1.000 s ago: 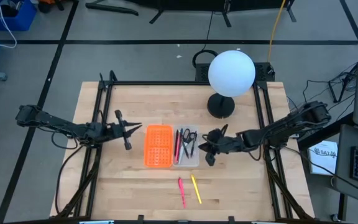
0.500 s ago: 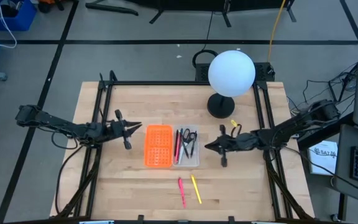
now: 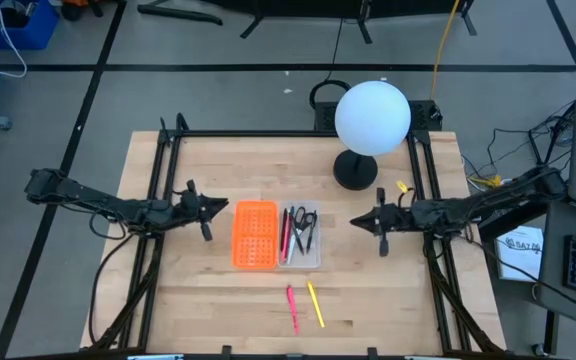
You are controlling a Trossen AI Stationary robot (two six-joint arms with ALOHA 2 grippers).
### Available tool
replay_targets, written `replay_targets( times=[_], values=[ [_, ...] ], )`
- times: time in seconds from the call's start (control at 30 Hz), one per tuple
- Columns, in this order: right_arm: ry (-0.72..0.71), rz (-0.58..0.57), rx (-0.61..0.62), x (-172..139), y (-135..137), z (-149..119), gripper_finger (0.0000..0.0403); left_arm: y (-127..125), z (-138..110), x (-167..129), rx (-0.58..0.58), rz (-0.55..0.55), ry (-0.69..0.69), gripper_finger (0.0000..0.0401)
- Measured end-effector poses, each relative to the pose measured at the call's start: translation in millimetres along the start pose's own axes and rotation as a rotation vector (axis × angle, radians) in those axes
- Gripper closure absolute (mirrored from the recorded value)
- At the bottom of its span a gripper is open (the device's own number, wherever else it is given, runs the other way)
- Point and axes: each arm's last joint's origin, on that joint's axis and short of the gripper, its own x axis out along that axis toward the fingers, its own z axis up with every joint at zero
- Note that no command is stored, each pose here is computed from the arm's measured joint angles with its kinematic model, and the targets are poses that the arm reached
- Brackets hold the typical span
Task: Pick & place school supplies into a supply box
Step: Put the pink pen into the orange supply box
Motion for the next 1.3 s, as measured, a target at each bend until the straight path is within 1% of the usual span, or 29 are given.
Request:
replay_targets(
  times=[0.1, 0.17, 0.27, 0.33, 0.43, 0.5, 0.57, 0.63, 0.7, 0.8, 0.93, 1.03, 1.13, 1.3],
  values=[
    [0.028, 0.001, -0.014, -7.8, -2.0, -1.0, 0.0403, 0.0, 0.0, 0.0, -0.01, 0.0, 0.0, 0.0354],
    [0.03, 0.024, -0.028, -11.3, -1.9, -3.4, 0.0403, -0.1, 0.0, 0.0, -0.019, -0.001, 0.0, 0.0355],
    [0.022, 0.091, -0.033, -14.0, -0.8, -12.8, 0.0403, 0.1, 0.0, 0.0, -0.094, 0.002, 0.0, 0.0354],
    [0.008, 0.114, -0.03, -15.0, -0.4, -20.1, 0.0403, 0.8, -0.1, 0.0, -0.145, 0.028, -0.004, 0.0355],
    [-0.024, 0.118, -0.024, -17.0, -1.3, -32.0, 0.0403, 1.8, -1.6, 0.0, -0.216, 0.054, 0.004, 0.0355],
    [-0.064, 0.12, -0.016, -17.5, -1.4, -30.7, 0.0403, 2.0, -3.5, -0.1, -0.268, 0.058, 0.019, 0.0358],
    [-0.133, 0.121, -0.008, -18.5, -1.4, -24.8, 0.0403, 0.6, -4.1, -0.1, -0.309, 0.067, 0.072, 0.0375],
    [-0.133, 0.119, -0.016, -18.5, -1.4, -25.0, 0.0403, -3.7, -0.2, 0.1, -0.315, 0.072, 0.143, 0.0393],
    [-0.12, 0.119, -0.021, -18.2, -1.4, -26.3, 0.0403, -10.5, 6.2, 1.0, -0.302, 0.069, 0.205, 0.0394],
    [-0.137, 0.12, -0.018, -18.6, -1.4, -24.6, 0.0403, -26.9, 22.0, 5.4, -0.272, 0.037, 0.255, 0.0397],
    [-0.133, 0.12, -0.018, -18.5, -1.4, -25.1, 0.0403, -56.4, 40.5, 16.0, -0.198, 0.016, 0.319, 0.0398],
    [-0.137, 0.12, -0.017, -18.6, -1.4, -24.7, 0.0403, -80.7, 49.3, 25.6, -0.198, 0.016, 0.374, 0.0398],
    [-0.143, 0.122, -0.016, -18.6, -1.3, -24.2, 0.0403, -106.5, 51.5, 35.4, -0.216, 0.005, 0.424, 0.0398],
    [-0.148, 0.125, -0.019, -18.7, -1.2, -23.6, 0.0403, -157.4, 45.8, 47.8, -0.253, -0.05, 0.505, 0.0398]
  ],
)
